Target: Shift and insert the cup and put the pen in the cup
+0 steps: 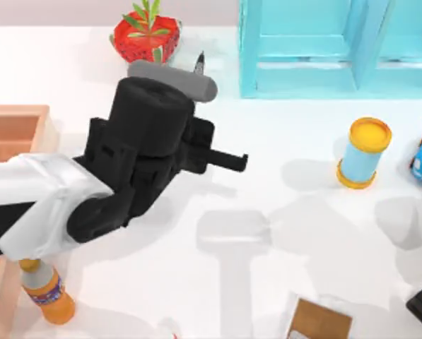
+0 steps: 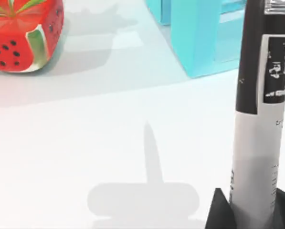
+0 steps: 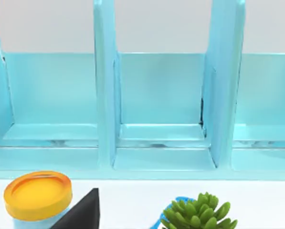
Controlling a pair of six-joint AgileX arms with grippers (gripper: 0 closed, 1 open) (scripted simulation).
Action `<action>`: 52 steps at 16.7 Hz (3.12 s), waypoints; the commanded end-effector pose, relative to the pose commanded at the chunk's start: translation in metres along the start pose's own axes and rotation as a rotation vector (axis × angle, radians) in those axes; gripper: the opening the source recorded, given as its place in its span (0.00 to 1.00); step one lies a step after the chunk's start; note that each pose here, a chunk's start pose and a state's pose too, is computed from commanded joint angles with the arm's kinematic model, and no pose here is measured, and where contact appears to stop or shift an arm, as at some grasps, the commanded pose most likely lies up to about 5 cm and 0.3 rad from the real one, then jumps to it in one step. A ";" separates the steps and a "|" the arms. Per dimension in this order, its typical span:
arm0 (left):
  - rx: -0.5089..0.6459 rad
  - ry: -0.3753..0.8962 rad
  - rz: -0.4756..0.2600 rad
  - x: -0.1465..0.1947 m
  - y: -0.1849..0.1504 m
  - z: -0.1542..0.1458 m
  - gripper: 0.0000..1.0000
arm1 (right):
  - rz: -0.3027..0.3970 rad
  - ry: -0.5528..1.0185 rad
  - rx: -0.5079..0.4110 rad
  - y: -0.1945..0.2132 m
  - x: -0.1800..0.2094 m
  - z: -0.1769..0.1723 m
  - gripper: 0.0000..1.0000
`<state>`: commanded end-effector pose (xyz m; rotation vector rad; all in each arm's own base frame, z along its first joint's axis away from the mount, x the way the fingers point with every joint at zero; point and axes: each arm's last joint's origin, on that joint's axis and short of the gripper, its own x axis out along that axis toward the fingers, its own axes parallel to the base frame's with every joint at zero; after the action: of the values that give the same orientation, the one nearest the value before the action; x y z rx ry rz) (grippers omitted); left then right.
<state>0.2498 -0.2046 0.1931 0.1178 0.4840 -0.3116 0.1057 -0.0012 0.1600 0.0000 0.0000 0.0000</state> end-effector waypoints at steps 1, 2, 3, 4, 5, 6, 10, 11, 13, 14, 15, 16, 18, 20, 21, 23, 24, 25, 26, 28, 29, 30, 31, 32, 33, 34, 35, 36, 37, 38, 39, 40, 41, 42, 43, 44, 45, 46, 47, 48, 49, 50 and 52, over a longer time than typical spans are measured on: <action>-0.002 -0.067 0.008 -0.008 0.006 -0.006 0.00 | 0.000 0.000 0.000 0.000 0.000 0.000 1.00; -0.005 -0.133 0.018 -0.016 0.012 -0.012 0.00 | 0.000 0.000 0.000 0.000 0.000 0.000 1.00; -0.008 -0.197 0.029 -0.024 0.018 -0.018 0.00 | 0.000 0.000 0.000 0.000 0.000 0.000 1.00; -0.012 -0.259 0.040 -0.032 0.024 -0.024 0.00 | 0.000 0.000 0.000 0.000 0.000 0.000 1.00; -0.017 -0.318 0.052 -0.041 0.030 -0.030 0.00 | 0.000 0.000 0.000 0.000 0.000 0.000 1.00; -0.023 -0.373 0.064 -0.049 0.035 -0.036 0.00 | 0.000 0.000 0.000 0.000 0.000 0.000 1.00; -0.045 -0.550 0.106 -0.077 0.051 -0.056 0.00 | 0.000 0.000 0.000 0.000 0.000 0.000 1.00; -0.050 -0.580 0.114 -0.082 0.054 -0.059 0.00 | 0.000 0.000 0.000 0.000 0.000 0.000 1.00; -0.057 -0.621 0.125 -0.089 0.057 -0.064 0.00 | 0.000 0.000 0.000 0.000 0.000 0.000 1.00; -0.059 -0.630 0.128 -0.090 0.058 -0.066 0.00 | 0.000 0.000 0.000 0.000 0.000 0.000 1.00; -0.059 -0.634 0.129 -0.091 0.059 -0.066 0.00 | 0.000 0.000 0.000 0.000 0.000 0.000 1.00; -0.059 -0.634 0.129 -0.091 0.059 -0.066 0.00 | 0.000 0.000 0.000 0.000 0.000 0.000 1.00; -0.059 -0.634 0.129 -0.091 0.059 -0.066 0.00 | 0.000 0.000 0.000 0.000 0.000 0.000 1.00; -0.057 -0.632 0.125 -0.090 0.058 -0.065 0.00 | 0.000 0.000 0.000 0.000 0.000 0.000 1.00; -0.059 -0.638 0.124 -0.088 0.058 -0.064 0.00 | 0.000 0.000 0.000 0.000 0.000 0.000 1.00; -0.061 -0.644 0.126 -0.081 0.059 -0.061 0.00 | 0.000 0.000 0.000 0.000 0.000 0.000 1.00; -0.060 -0.638 0.128 -0.076 0.059 -0.061 0.00 | 0.000 0.000 0.000 0.000 0.000 0.000 1.00; -0.058 -0.631 0.129 -0.070 0.059 -0.061 0.00 | 0.000 0.000 0.000 0.000 0.000 0.000 1.00; -0.057 -0.623 0.129 -0.064 0.060 -0.061 0.00 | 0.000 0.000 0.000 0.000 0.000 0.000 1.00; -0.055 -0.618 0.130 -0.053 0.061 -0.061 0.00 | 0.000 0.000 0.000 0.000 0.000 0.000 1.00; -0.057 -0.624 0.130 -0.050 0.063 -0.060 0.00 | 0.000 0.000 0.000 0.000 0.000 0.000 1.00; -0.059 -0.632 0.129 -0.048 0.064 -0.059 0.00 | 0.000 0.000 0.000 0.000 0.000 0.000 1.00; -0.059 -0.634 0.129 -0.047 0.064 -0.058 0.00 | 0.000 0.000 0.000 0.000 0.000 0.000 1.00; -0.059 -0.634 0.129 -0.047 0.064 -0.058 0.00 | 0.000 0.000 0.000 0.000 0.000 0.000 1.00; -0.059 -0.634 0.129 -0.047 0.064 -0.058 0.00 | 0.000 0.000 0.000 0.000 0.000 0.000 1.00; -0.059 -0.634 0.129 -0.047 0.064 -0.058 0.00 | 0.000 0.000 0.000 0.000 0.000 0.000 1.00; -0.059 -0.634 0.129 -0.047 0.064 -0.058 0.08 | 0.000 0.000 0.000 0.000 0.000 0.000 1.00; -0.059 -0.634 0.129 -0.047 0.064 -0.058 0.15 | 0.000 0.000 0.000 0.000 0.000 0.000 1.00; -0.059 -0.634 0.129 -0.047 0.064 -0.058 0.23 | 0.000 0.000 0.000 0.000 0.000 0.000 1.00; -0.059 -0.634 0.129 -0.047 0.064 -0.058 0.30 | 0.000 0.000 0.000 0.000 0.000 0.000 1.00; -0.059 -0.634 0.129 -0.047 0.064 -0.058 0.38 | 0.000 0.000 0.000 0.000 0.000 0.000 1.00; -0.059 -0.634 0.129 -0.047 0.064 -0.058 0.45 | 0.000 0.000 0.000 0.000 0.000 0.000 1.00; -0.059 -0.634 0.129 -0.047 0.064 -0.058 0.53 | 0.000 0.000 0.000 0.000 0.000 0.000 1.00; -0.059 -0.634 0.129 -0.047 0.064 -0.058 0.60 | 0.000 0.000 0.000 0.000 0.000 0.000 1.00; -0.059 -0.634 0.129 -0.047 0.064 -0.058 0.68 | 0.000 0.000 0.000 0.000 0.000 0.000 1.00; -0.059 -0.634 0.129 -0.047 0.064 -0.058 0.75 | 0.000 0.000 0.000 0.000 0.000 0.000 1.00; -0.059 -0.634 0.129 -0.047 0.064 -0.058 0.83 | 0.000 0.000 0.000 0.000 0.000 0.000 1.00; -0.059 -0.634 0.129 -0.047 0.064 -0.058 0.90 | 0.000 0.000 0.000 0.000 0.000 0.000 1.00; -0.059 -0.634 0.129 -0.047 0.064 -0.058 0.98 | 0.000 0.000 0.000 0.000 0.000 0.000 1.00; -0.059 -0.634 0.129 -0.047 0.064 -0.058 1.00 | 0.000 0.000 0.000 0.000 0.000 0.000 1.00; -0.059 -0.634 0.129 -0.047 0.064 -0.058 1.00 | 0.000 0.000 0.000 0.000 0.000 0.000 1.00; -0.059 -0.634 0.129 -0.047 0.064 -0.058 1.00 | 0.000 0.000 0.000 0.000 0.000 0.000 1.00; -0.059 -0.634 0.129 -0.047 0.064 -0.058 1.00 | 0.000 0.000 0.000 0.000 0.000 0.000 1.00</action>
<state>0.2055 -0.1209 0.1667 -0.0112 -0.1429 -0.1930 0.1057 -0.0012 0.1600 0.0000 0.0000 0.0000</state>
